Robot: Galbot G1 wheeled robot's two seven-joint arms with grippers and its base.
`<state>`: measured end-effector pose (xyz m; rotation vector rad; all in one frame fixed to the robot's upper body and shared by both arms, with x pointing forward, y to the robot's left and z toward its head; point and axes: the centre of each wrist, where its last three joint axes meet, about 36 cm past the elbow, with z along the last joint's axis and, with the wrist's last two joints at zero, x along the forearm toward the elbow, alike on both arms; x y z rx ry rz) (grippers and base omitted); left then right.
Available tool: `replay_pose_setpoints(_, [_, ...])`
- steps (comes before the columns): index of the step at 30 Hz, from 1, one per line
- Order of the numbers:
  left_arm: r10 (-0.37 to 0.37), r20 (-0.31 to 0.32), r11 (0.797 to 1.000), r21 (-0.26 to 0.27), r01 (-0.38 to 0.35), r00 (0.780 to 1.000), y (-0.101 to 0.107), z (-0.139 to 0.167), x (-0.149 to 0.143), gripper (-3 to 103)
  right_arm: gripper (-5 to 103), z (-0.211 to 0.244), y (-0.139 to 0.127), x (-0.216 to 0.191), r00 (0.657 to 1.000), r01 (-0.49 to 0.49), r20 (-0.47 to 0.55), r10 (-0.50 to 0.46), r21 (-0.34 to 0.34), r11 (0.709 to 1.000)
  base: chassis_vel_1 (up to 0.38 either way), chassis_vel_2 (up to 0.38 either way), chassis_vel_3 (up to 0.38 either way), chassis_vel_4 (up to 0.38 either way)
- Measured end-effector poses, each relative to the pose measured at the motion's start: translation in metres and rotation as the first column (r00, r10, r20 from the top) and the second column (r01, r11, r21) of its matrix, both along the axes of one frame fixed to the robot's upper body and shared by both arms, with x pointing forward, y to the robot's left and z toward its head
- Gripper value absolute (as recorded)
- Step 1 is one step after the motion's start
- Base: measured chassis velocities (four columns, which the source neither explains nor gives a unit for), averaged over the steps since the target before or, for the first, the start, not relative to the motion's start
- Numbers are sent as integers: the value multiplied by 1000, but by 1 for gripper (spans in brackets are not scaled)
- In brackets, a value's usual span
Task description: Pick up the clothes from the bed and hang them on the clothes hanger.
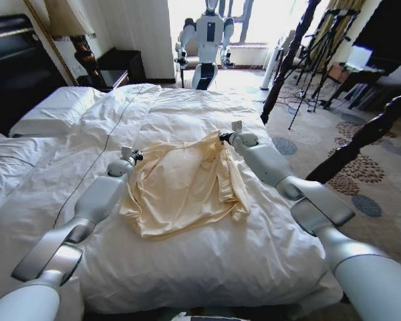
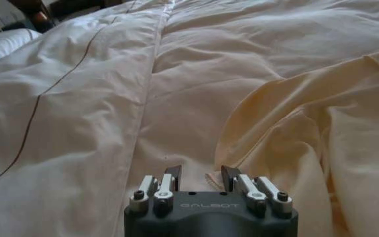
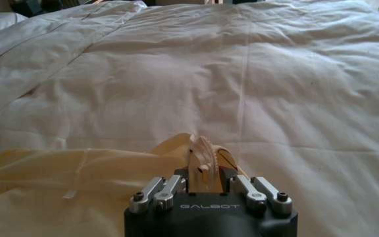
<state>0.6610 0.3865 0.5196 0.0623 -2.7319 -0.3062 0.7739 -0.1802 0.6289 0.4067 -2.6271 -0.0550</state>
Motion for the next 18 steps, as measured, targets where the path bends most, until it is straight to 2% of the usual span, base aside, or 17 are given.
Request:
replay_pose_setpoints(1, [0,0,1000,0,0,1000,0,0,0,40,28,0,0,0,1000,0,0,0,0,1000,0,0,0,0])
replay_pose_setpoints(2, [-12,-34,1000,-12,11,999,3,7,-5,45,34,6,-3,-1,999,-1,-35,2,29,1000,0,0,0,0])
replay_pose_setpoints(4, [-26,-65,999,-31,24,998,13,16,-9,56,45,15,-14,-2,997,2,-77,2,50,999,0,0,0,0])
replay_pose_setpoints(5, [-31,-68,998,-48,28,997,18,23,-8,61,51,17,-18,0,996,9,-85,-4,53,999,0,0,0,0])
replay_pose_setpoints(6, [-31,-68,998,-48,28,997,18,23,-8,61,51,17,-18,0,996,9,-85,-4,53,999,0,0,0,0])
replay_pose_setpoints(7, [-34,-70,997,-68,30,997,22,29,-7,61,57,19,-22,1,996,21,-93,-16,57,998,0,0,0,0])
replay_pose_setpoints(8, [-34,-71,996,-80,29,997,26,35,-5,67,57,20,-26,3,994,38,-103,-32,59,998,0,0,0,0])
replay_pose_setpoints(9, [-39,-70,996,-88,33,997,30,40,-4,72,62,22,-29,5,993,49,-107,-43,57,997,0,0,0,0])
replay_pose_setpoints(10, [-39,-70,996,-88,33,997,30,40,-4,72,62,22,-29,5,993,49,-107,-43,57,997,0,0,0,0])
replay_pose_setpoints(13, [-46,-52,994,-104,41,998,38,48,-6,89,79,26,-42,8,994,66,-94,-64,18,998,0,0,0,0])
replay_pose_setpoints(14, [-46,-52,994,-104,41,998,38,48,-6,89,79,26,-42,8,994,66,-94,-64,18,998,0,0,0,0])
replay_pose_setpoints(16, [-46,-25,993,-106,43,999,42,49,-6,97,89,24,-48,11,995,95,-34,-96,-25,995,0,0,0,0])
replay_pose_setpoints(17, [-44,-7,993,-106,43,999,43,50,-6,97,94,21,-48,12,994,108,11,-108,-39,993,0,0,0,0])
replay_pose_setpoints(18, [-44,-7,993,-106,43,999,43,50,-6,97,94,21,-48,12,994,108,11,-108,-39,993,0,0,0,0])
